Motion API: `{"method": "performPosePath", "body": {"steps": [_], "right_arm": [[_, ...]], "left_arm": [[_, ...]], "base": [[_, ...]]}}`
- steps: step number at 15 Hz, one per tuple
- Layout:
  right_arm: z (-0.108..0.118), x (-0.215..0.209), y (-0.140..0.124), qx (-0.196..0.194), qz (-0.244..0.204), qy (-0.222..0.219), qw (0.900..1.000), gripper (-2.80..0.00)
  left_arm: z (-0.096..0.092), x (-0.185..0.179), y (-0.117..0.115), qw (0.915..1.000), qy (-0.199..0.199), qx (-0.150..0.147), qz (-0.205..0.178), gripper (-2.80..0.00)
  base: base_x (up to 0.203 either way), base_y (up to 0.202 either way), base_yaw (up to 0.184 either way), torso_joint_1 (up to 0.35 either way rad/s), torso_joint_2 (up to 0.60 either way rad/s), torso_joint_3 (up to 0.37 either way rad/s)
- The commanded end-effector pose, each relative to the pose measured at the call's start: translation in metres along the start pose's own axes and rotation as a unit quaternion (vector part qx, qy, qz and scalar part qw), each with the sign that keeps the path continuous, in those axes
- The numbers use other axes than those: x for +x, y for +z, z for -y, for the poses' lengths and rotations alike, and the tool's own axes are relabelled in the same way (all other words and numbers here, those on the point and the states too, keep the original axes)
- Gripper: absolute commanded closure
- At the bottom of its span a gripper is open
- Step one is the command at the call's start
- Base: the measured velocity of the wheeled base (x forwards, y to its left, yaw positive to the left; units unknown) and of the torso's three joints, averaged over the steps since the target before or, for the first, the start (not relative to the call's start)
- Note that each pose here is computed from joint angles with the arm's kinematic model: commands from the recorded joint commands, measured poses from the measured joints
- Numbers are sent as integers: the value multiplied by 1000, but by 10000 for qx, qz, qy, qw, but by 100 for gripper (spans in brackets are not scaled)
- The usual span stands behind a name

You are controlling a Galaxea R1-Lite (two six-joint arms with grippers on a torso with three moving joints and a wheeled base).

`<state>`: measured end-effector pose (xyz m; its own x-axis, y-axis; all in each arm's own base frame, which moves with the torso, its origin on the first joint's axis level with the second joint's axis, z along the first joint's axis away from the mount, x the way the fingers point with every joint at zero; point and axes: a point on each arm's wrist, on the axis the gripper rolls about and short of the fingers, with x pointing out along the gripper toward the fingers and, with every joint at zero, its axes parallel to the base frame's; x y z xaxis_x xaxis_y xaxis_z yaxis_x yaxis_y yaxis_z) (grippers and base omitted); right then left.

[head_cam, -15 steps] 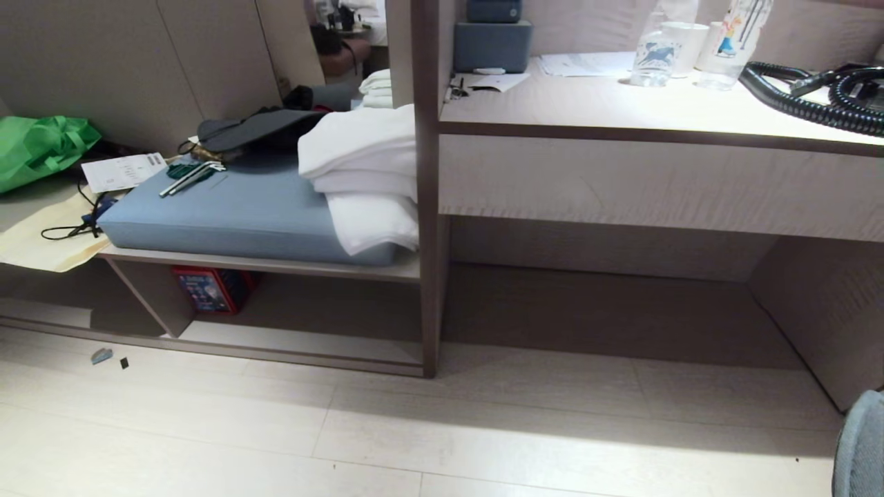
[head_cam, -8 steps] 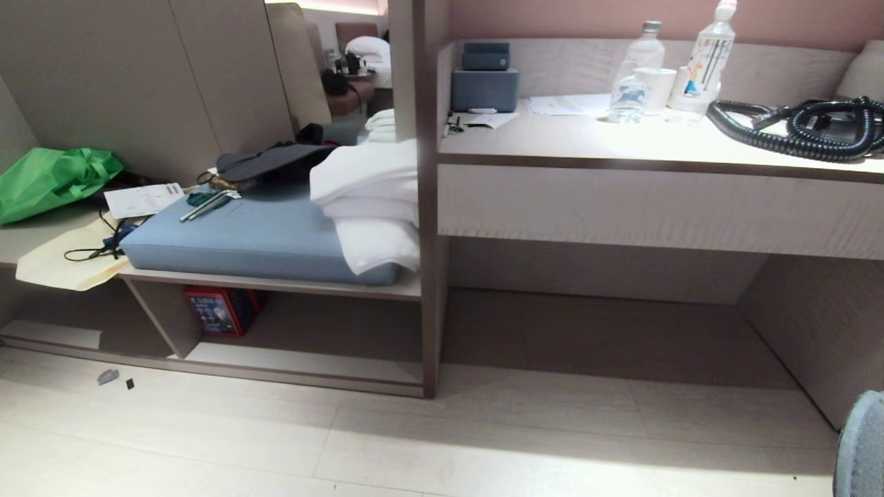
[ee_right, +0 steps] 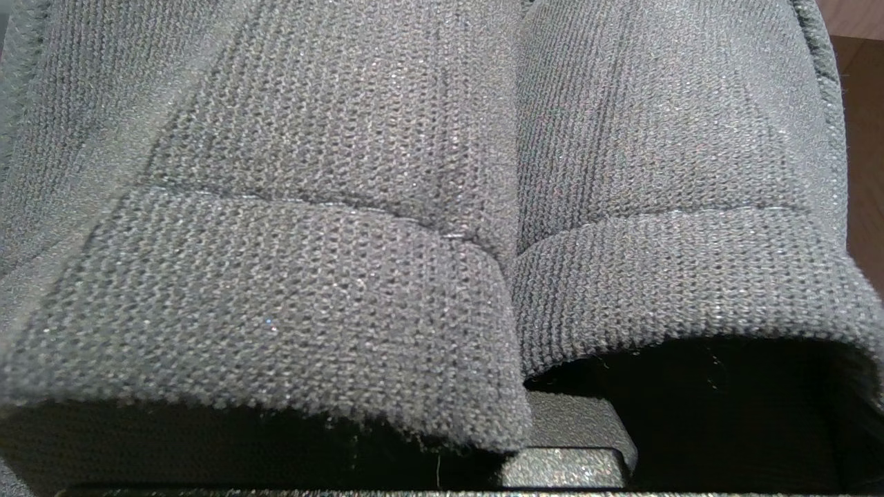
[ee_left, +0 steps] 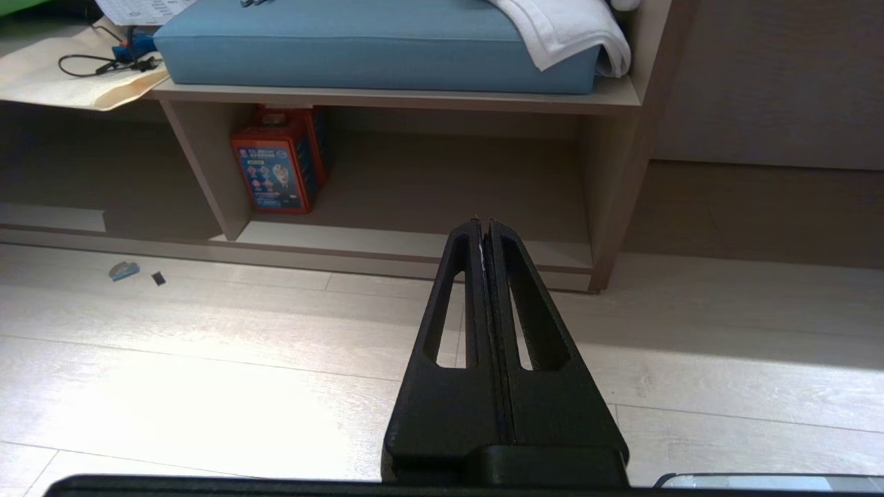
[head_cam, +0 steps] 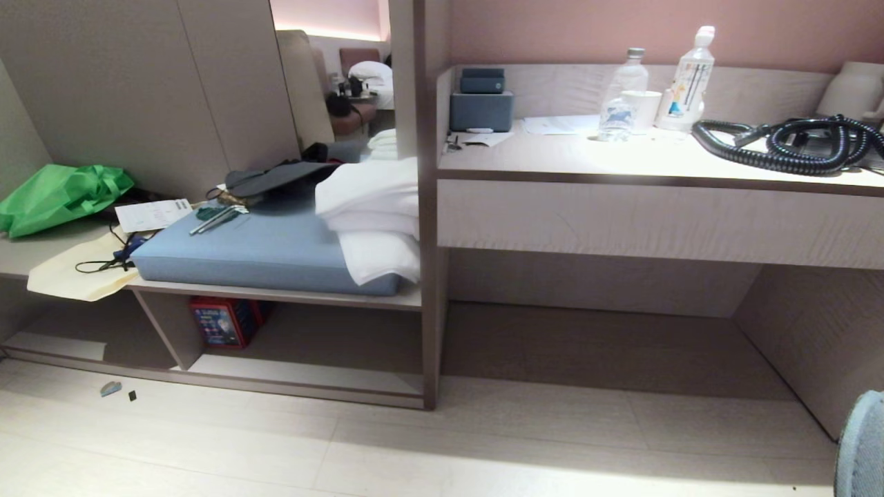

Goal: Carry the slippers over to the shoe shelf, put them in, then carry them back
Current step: Place the slippers into the shoe cabinet

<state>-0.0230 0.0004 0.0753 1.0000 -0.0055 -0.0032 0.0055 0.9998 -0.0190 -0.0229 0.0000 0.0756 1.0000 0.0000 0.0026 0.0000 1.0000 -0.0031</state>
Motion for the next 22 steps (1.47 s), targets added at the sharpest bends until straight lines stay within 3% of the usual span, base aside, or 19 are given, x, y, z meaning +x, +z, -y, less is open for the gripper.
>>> {"method": "performPosePath", "body": {"steps": [1, 7, 22], "right_arm": [[0, 0, 0, -4, -7, 5, 10000, 0], [0, 0, 0, -4, -7, 5, 10000, 0], [0, 0, 0, -4, -7, 12, 10000, 0]], "left_arm": [[0, 0, 0, 10000, 0, 0, 3, 0], [0, 0, 0, 10000, 0, 0, 3, 0], [0, 0, 0, 10000, 0, 0, 3, 0]], "base": [[0, 0, 0, 0, 0, 0], [0, 40, 0, 1, 0, 2], [0, 196, -2, 3, 3, 1]]}}
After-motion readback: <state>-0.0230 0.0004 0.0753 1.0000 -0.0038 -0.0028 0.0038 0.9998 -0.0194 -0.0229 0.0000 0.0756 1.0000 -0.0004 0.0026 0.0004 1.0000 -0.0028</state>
